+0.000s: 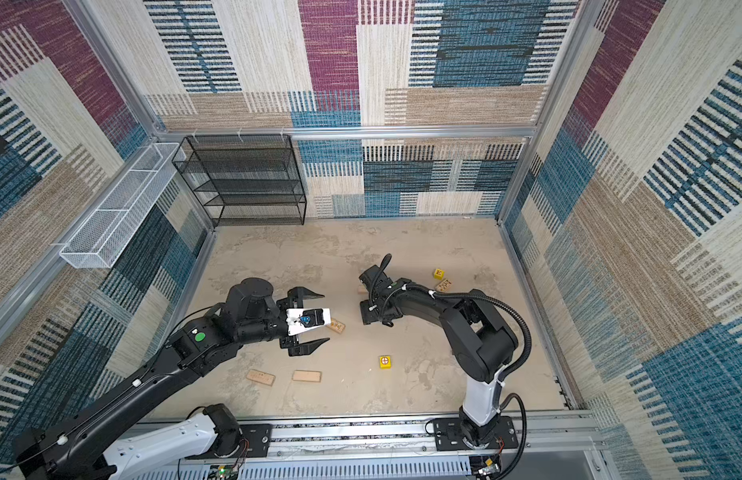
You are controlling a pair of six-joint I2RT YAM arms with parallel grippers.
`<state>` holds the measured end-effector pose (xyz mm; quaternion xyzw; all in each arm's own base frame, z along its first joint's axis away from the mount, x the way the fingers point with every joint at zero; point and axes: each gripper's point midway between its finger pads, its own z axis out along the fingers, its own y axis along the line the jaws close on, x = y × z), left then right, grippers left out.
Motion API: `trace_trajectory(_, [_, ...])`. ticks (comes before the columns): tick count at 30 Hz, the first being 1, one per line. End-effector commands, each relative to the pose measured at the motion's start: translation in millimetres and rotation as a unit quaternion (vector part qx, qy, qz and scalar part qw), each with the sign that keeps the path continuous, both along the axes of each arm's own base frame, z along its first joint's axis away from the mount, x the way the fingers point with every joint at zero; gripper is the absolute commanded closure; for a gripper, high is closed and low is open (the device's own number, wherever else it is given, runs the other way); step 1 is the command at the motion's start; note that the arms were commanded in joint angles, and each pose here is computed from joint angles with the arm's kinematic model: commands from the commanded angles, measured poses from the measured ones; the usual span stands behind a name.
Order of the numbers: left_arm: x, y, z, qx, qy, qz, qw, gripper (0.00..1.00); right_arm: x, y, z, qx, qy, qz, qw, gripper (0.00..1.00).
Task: Build the wood block tower
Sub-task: 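Carry the held bar toward the bar with printed characters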
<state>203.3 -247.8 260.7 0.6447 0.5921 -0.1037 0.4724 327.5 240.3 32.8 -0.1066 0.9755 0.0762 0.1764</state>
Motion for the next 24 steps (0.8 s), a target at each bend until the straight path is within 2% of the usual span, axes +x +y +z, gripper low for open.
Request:
trace_trajectory(1, [1.0, 0.9, 2.7, 0.000, -0.013, -0.002, 1.000, 0.01, 13.5, 8.1, 2.6, 0.021, -0.019, -0.040, 0.999, 0.49])
trace_trajectory(5, [0.7, 2.7, 4.3, 0.000, -0.018, 0.000, 1.000, 0.01, 21.7, 13.7, 2.7, 0.035, -0.027, -0.060, 0.997, 0.46])
trace_trajectory(11, [0.4, 5.2, 5.4, -0.001, -0.028, 0.002, 1.000, 0.01, 29.4, 12.7, 11.9, 0.041, -0.050, -0.080, 0.995, 0.25])
trace_trajectory(20, [0.8, 5.7, 5.7, -0.002, -0.031, 0.004, 1.000, 0.01, 16.8, 17.1, 15.5, 0.059, -0.034, -0.052, 0.996, 0.08])
trace_trajectory(24, [1.5, 5.8, 5.1, -0.001, -0.031, 0.005, 1.000, 0.01, 13.6, 15.5, 13.8, 0.054, -0.030, -0.047, 0.997, 0.06])
